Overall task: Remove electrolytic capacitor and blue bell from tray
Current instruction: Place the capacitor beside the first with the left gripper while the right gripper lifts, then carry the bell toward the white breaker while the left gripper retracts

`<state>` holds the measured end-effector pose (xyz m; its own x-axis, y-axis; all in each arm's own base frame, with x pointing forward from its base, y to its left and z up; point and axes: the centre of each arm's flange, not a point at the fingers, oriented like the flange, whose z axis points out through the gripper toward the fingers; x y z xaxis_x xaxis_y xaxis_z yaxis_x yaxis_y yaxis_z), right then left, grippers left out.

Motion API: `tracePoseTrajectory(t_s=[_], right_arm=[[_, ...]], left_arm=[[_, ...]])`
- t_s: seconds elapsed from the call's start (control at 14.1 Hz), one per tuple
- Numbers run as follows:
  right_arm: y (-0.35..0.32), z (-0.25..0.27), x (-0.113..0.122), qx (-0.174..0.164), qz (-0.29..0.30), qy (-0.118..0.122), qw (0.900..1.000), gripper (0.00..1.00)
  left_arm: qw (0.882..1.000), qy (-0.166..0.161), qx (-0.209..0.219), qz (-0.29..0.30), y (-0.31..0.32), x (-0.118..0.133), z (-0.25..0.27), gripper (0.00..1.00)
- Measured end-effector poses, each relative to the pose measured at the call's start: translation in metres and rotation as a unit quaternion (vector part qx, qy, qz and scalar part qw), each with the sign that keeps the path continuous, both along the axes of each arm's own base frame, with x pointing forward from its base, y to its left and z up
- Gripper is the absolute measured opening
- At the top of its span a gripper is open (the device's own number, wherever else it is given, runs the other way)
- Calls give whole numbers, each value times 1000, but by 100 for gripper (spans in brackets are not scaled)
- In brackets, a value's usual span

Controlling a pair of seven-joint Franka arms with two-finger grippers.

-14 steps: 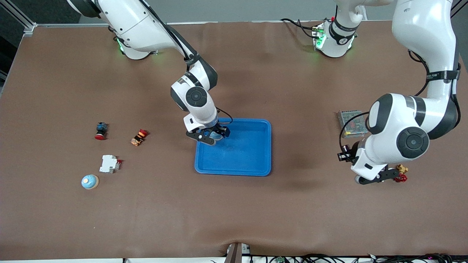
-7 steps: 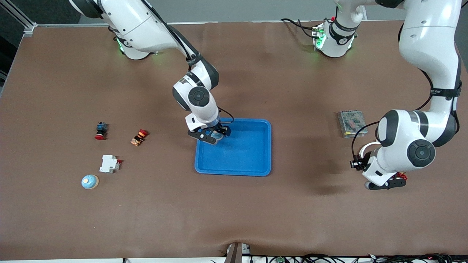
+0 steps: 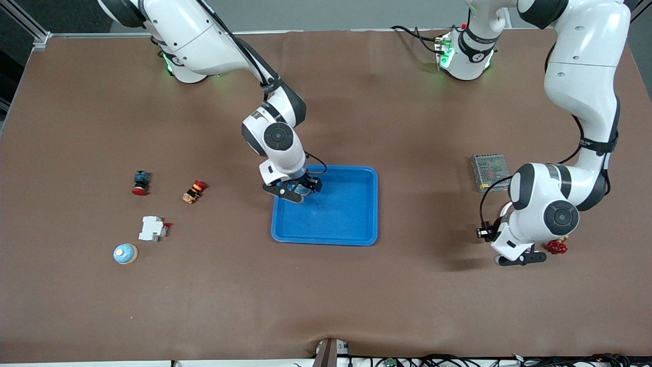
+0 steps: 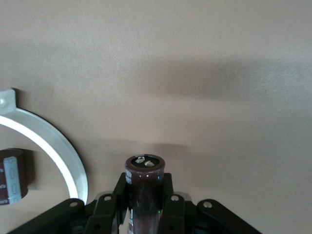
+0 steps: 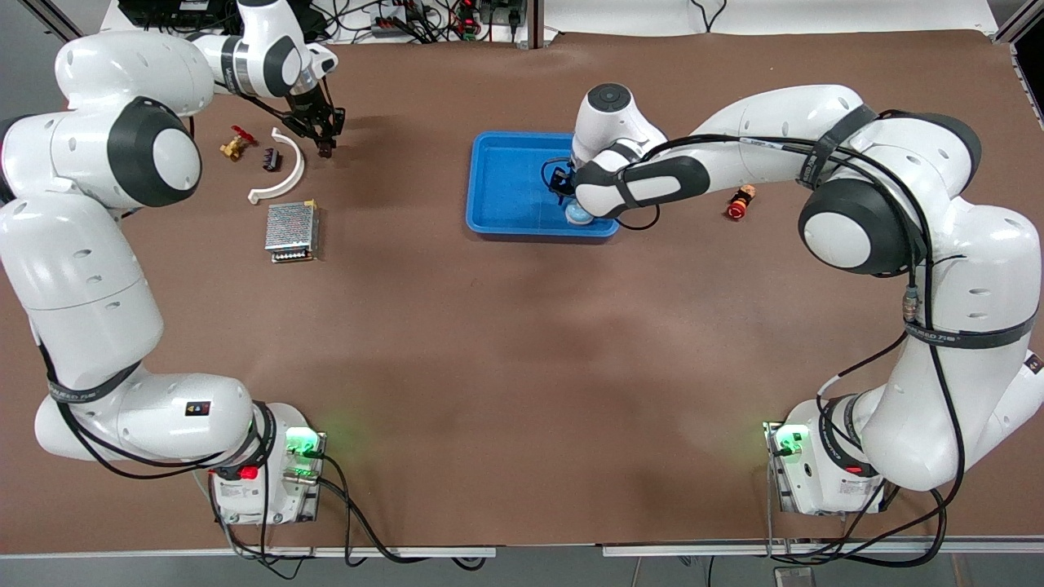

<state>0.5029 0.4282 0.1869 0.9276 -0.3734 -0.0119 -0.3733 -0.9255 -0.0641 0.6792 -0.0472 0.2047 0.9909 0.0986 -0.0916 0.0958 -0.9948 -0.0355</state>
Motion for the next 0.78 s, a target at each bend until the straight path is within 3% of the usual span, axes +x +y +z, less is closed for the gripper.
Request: tracePoseTrajectory(t_s=[0.14, 0.57, 0.71, 0.78], right_arm=[[0, 3, 2, 1, -1, -2, 1000, 66], [-1, 8, 10, 3, -6, -9, 1000, 66], [-3, 17, 18, -1, -9, -9, 1000, 65], [-6, 23, 24, -5, -8, -6, 1000, 65]], left_arm=[[1000, -4, -1, 0, 1, -6, -12, 30], [1000, -8, -3, -1, 2, -15, -24, 30], [1000, -9, -3, -1, 2, -14, -24, 33], [1000, -10, -3, -1, 2, -14, -23, 40]])
